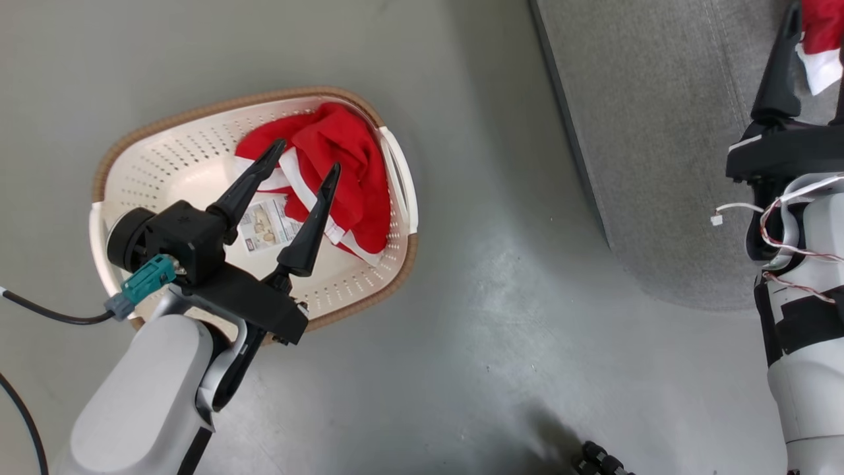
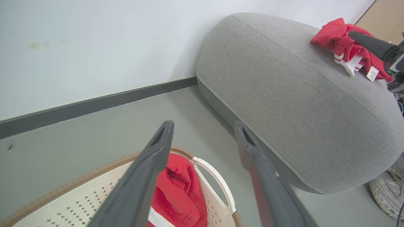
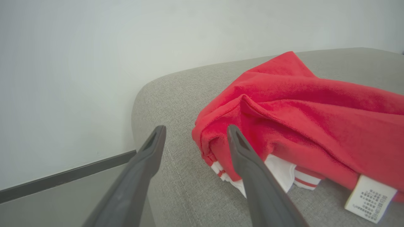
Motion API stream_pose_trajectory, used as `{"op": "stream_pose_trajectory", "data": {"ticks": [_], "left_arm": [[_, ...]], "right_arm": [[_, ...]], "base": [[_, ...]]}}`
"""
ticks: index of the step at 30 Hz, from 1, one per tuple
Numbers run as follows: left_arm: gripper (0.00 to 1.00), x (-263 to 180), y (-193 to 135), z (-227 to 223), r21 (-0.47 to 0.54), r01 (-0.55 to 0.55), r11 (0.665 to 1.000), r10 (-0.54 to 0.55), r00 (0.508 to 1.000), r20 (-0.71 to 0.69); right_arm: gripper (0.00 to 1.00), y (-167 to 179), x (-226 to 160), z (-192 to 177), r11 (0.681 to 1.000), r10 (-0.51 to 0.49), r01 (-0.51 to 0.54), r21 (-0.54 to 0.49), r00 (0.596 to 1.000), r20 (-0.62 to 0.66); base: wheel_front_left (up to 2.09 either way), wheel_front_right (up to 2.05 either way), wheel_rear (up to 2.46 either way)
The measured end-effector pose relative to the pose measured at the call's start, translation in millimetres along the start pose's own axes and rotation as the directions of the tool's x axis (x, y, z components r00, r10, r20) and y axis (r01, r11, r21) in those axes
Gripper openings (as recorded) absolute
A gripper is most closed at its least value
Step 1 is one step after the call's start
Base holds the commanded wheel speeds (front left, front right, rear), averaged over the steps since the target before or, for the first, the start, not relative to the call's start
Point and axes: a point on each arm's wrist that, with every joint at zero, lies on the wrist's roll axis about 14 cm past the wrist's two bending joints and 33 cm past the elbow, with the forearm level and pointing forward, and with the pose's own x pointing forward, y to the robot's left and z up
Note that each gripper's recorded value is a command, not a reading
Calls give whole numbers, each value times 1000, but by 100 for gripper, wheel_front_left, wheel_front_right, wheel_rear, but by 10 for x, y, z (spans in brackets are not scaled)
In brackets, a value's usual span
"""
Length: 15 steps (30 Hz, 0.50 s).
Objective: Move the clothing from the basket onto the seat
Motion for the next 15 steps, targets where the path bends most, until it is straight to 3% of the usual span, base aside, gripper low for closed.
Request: {"op": "stream_pose_trajectory", "data": {"ticks": [15], "left_arm": [[100,-253,104,391,17,-115,993,113,989,95]], "right_arm": [[100,643,-154,296,977,211,-212,11,975,66]], "base": [[0,0,0]]}}
